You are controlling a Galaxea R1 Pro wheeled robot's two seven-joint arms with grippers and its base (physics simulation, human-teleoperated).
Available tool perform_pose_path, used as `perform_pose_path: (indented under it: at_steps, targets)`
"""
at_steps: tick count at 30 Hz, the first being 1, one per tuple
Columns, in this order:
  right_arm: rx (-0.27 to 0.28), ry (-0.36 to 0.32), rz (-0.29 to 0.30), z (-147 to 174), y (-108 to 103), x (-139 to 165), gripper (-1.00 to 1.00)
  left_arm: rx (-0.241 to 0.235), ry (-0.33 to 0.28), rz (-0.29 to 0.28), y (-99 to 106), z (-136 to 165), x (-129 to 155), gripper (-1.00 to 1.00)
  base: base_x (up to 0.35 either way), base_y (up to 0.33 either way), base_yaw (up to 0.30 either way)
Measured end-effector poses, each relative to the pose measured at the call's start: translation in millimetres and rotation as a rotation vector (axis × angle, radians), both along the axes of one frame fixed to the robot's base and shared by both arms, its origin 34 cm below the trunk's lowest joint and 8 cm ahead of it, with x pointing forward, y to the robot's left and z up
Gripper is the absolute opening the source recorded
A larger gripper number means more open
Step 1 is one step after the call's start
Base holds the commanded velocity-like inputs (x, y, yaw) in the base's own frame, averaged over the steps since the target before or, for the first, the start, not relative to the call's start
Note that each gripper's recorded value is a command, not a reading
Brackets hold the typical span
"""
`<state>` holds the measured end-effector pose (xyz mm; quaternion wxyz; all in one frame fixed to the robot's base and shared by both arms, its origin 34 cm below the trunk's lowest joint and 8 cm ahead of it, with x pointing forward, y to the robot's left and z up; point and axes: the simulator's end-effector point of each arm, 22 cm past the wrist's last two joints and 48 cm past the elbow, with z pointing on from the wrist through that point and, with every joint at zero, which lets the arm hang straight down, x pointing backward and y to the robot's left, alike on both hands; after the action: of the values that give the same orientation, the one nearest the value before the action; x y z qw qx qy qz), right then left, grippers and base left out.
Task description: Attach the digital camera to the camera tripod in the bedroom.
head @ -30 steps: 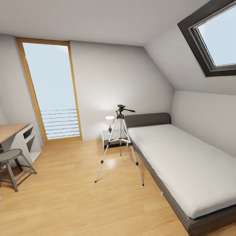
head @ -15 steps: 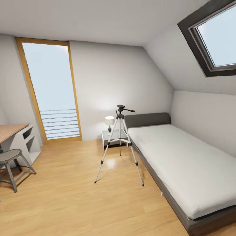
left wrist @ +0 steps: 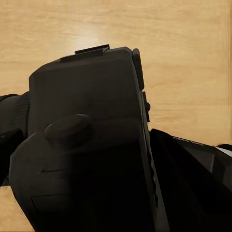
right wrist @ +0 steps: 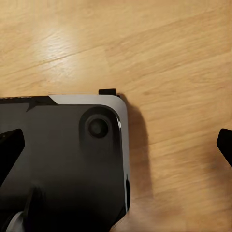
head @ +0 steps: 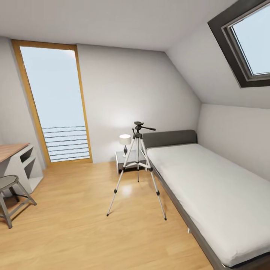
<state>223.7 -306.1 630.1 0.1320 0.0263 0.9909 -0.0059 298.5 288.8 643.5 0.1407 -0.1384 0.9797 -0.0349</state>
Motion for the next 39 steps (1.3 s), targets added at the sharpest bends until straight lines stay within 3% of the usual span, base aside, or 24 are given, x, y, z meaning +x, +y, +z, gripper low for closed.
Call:
perform_pose_path:
  at_steps: [39]
  targets:
    - [0.000, 0.000, 0.000, 0.0, 0.3, 0.5, 1.00, 0.000, 0.000, 0.001, 0.0, -0.1, 0.0, -1.00, 0.212, 0.000, 0.000]
